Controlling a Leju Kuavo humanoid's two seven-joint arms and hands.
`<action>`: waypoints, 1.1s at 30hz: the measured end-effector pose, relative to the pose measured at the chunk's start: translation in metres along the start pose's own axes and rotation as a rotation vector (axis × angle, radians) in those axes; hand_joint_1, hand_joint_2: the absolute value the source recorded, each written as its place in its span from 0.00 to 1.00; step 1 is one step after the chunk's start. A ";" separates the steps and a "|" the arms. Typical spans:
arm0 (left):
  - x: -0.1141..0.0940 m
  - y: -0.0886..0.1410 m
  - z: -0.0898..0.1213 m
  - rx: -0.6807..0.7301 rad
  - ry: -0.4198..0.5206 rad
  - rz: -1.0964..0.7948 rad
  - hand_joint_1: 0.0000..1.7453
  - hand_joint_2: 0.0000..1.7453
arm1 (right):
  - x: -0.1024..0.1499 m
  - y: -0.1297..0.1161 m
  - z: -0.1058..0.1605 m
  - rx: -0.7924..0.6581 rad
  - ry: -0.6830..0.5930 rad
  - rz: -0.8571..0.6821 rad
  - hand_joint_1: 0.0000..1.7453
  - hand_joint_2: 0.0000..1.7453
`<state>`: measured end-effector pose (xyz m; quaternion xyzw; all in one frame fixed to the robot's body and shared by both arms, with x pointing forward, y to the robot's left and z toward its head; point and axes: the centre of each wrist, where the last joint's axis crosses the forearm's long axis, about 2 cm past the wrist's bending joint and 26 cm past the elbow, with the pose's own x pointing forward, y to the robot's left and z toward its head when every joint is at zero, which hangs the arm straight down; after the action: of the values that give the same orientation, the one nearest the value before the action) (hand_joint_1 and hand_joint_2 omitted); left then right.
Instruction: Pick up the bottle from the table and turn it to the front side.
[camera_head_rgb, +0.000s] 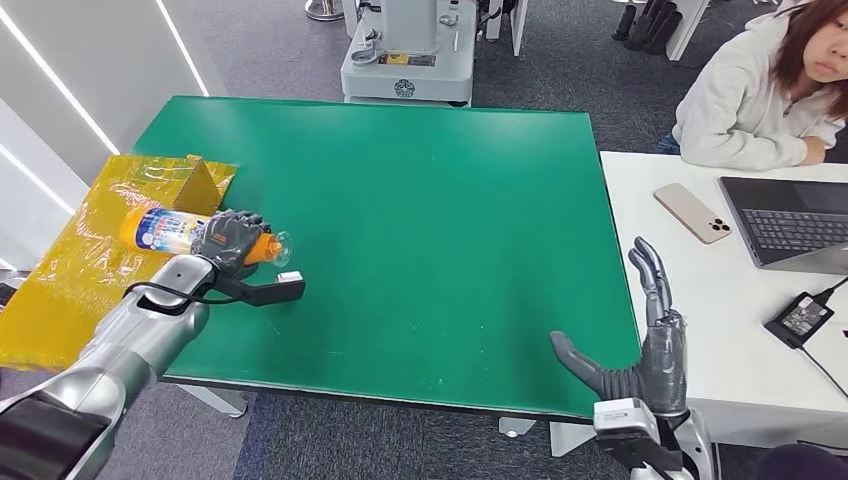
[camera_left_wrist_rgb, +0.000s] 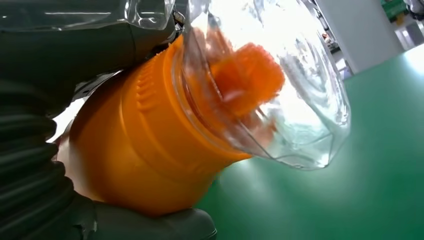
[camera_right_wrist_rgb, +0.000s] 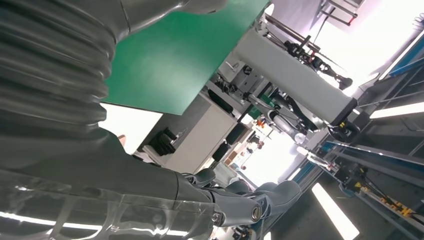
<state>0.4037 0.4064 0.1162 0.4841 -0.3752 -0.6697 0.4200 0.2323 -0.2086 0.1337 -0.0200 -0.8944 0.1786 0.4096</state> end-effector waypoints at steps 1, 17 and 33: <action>0.002 -0.003 0.001 -0.012 -0.003 0.003 1.00 1.00 | 0.001 0.000 0.001 0.000 0.000 0.000 0.00 1.00; 0.001 -0.027 0.012 -0.151 0.045 0.005 1.00 1.00 | 0.004 -0.006 0.004 -0.005 0.005 -0.002 0.00 1.00; 0.002 -0.033 0.015 -0.143 0.079 -0.022 0.00 1.00 | 0.005 -0.005 0.008 -0.002 0.011 -0.007 0.00 1.00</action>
<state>0.3818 0.4186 0.0891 0.4829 -0.3043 -0.6798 0.4605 0.2235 -0.2147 0.1339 -0.0181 -0.8923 0.1760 0.4153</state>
